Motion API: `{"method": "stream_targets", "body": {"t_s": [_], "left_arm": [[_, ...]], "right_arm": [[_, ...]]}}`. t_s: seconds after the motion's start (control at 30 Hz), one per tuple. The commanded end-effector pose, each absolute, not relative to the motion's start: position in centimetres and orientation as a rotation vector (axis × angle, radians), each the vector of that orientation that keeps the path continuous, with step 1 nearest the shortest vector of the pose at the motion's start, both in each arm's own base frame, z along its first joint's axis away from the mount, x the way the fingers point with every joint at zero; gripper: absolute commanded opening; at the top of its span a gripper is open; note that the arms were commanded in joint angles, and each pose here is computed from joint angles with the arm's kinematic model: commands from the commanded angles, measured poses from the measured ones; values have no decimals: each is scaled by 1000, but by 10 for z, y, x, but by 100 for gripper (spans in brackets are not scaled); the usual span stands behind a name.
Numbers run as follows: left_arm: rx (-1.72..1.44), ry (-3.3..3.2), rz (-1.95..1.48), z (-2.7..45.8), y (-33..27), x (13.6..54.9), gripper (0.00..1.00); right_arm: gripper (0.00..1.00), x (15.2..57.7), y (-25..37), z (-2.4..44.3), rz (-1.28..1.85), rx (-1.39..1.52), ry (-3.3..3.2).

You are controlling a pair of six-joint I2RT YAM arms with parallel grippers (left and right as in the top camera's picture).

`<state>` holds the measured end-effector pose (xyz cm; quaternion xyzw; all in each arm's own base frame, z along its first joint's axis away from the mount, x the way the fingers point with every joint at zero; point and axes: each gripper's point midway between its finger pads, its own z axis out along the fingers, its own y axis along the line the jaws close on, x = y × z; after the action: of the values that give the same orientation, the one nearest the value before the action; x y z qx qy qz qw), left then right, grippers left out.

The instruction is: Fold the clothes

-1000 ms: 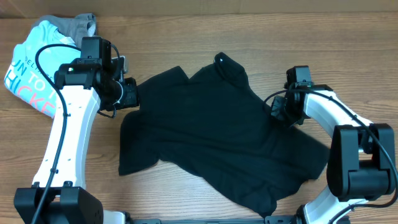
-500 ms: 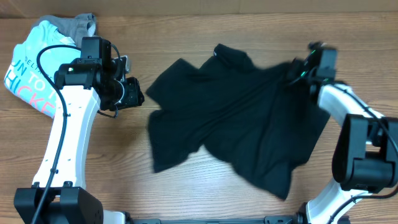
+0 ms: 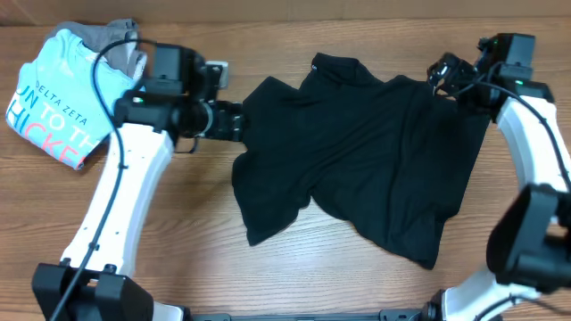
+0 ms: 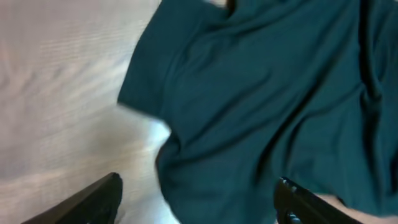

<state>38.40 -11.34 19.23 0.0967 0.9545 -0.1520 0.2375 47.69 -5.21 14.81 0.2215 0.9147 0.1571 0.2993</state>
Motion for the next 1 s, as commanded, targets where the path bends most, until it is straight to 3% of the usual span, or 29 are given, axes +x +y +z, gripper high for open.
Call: {"method": "stream_targets", "body": {"t_s": [0.0,0.2,0.33,0.5,0.63,0.77,0.8,0.97], "left_arm": [[316,2593,-214,184,-107,397,81],[225,2788,-177,125,-103,394,78],[215,2922,-194,72,-106,392,77],[223,3001,-258,28,-116,393,74],[221,3067,-248,2,-114,387,55],[212,3109,-222,-14,-108,383,9],[193,3121,-171,-17,-100,383,4],[-154,3155,161,-17,-33,378,4]], "right_arm": [[100,454,-32,246,501,464,2289],[100,377,-12,270,515,511,2401],[100,332,-13,249,457,613,2562],[100,308,-17,221,402,690,2682],[100,301,-17,199,394,738,2727],[100,296,-26,169,367,866,2747],[100,295,-31,158,353,915,2746],[96,275,-56,97,286,1148,2761]]}}
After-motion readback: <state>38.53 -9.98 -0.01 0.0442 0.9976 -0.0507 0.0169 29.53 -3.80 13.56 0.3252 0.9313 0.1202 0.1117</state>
